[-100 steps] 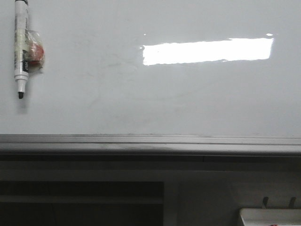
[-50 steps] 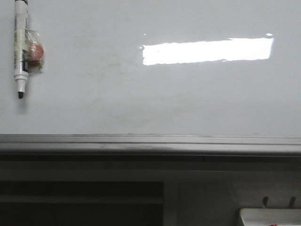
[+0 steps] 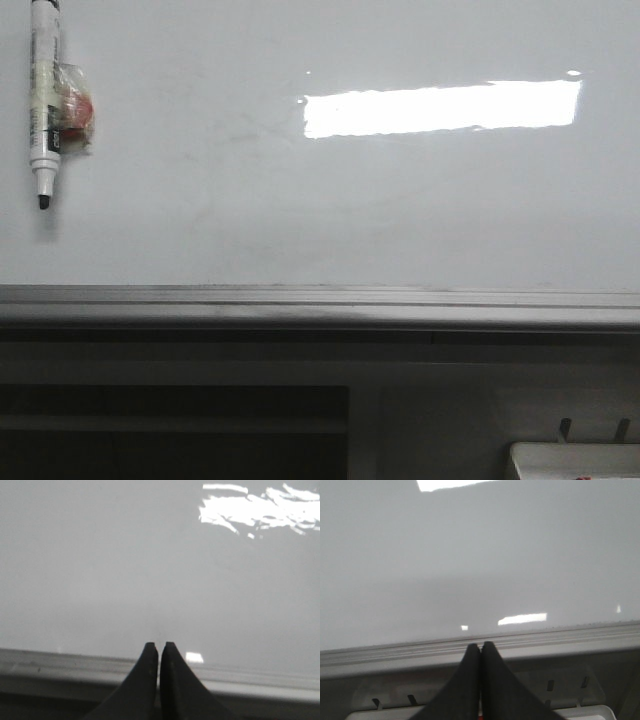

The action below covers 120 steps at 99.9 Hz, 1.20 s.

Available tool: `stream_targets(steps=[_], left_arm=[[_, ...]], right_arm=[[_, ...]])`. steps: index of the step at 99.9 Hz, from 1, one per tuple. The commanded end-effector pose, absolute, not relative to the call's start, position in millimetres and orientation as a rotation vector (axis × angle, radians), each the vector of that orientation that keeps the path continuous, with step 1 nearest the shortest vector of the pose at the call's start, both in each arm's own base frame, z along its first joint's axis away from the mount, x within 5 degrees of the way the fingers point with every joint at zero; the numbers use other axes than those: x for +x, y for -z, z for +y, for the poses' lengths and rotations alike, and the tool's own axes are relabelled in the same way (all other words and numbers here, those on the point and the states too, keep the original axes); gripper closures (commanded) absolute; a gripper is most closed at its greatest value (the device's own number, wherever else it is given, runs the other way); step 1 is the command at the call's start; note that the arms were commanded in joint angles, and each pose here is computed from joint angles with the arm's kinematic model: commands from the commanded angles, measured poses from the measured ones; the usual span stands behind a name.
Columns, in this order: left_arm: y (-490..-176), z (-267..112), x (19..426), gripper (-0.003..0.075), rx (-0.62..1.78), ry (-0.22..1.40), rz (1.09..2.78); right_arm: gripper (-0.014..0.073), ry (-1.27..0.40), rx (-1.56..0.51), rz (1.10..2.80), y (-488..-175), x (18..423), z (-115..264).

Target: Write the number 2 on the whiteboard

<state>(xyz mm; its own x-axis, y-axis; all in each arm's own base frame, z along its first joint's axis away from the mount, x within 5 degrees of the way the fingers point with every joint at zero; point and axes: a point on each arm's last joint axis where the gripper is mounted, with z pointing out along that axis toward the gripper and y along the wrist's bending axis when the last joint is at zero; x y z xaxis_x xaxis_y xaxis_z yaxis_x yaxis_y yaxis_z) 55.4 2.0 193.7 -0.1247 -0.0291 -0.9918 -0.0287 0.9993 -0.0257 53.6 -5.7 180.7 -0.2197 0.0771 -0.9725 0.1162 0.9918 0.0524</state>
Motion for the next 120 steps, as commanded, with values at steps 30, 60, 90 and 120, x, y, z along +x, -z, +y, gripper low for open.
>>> stream_targets(steps=[30, 60, 90, 120], left_arm=[[-207, 1, 54, 0.0741, -0.035, 0.025, 1.51], [-211, 0, 54, 0.0741, -0.058, 0.056, 1.464], [-213, 0, 54, 0.0741, -0.11, 0.116, 1.432], [-241, 0, 47, 0.0741, -0.141, 0.165, 1.417]], right_arm=[[0.0655, 0.034, 0.142, 1.67, -185, 55, -6], [0.0655, -0.064, 0.218, 1.545, -196, 56, -5], [0.0655, -0.055, 0.213, 1.334, -215, 53, -7], [0.0655, -0.121, 0.215, 1.594, -256, 45, 0]])
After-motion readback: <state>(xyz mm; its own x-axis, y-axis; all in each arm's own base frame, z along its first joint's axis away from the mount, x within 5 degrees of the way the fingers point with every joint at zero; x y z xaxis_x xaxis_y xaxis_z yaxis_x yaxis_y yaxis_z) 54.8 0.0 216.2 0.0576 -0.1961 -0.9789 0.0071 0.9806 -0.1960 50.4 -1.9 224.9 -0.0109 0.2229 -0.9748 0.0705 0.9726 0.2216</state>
